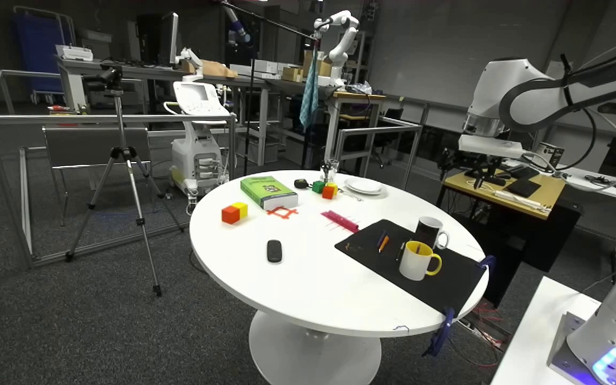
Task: Pick up one pen and put in the mug on the right
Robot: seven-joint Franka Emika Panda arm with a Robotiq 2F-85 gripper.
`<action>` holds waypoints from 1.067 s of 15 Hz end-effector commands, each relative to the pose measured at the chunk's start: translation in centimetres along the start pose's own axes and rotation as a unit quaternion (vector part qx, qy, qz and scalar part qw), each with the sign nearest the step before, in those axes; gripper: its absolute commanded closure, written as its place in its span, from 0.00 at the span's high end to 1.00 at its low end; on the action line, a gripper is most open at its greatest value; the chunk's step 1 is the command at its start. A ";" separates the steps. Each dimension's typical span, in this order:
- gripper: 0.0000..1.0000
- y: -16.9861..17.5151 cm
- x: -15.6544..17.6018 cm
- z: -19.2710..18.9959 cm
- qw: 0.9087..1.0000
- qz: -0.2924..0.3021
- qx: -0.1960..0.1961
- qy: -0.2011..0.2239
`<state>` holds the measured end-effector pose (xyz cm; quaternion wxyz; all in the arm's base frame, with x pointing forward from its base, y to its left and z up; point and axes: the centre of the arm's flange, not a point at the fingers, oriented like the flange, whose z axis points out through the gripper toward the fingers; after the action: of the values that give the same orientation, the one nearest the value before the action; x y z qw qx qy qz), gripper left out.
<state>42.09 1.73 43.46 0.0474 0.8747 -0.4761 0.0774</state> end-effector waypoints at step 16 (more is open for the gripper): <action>1.00 -5.0 7.6 11.3 0.997 0.074 0.025 -0.012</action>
<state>48.83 -2.75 34.86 0.0076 0.8406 -0.5344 0.0885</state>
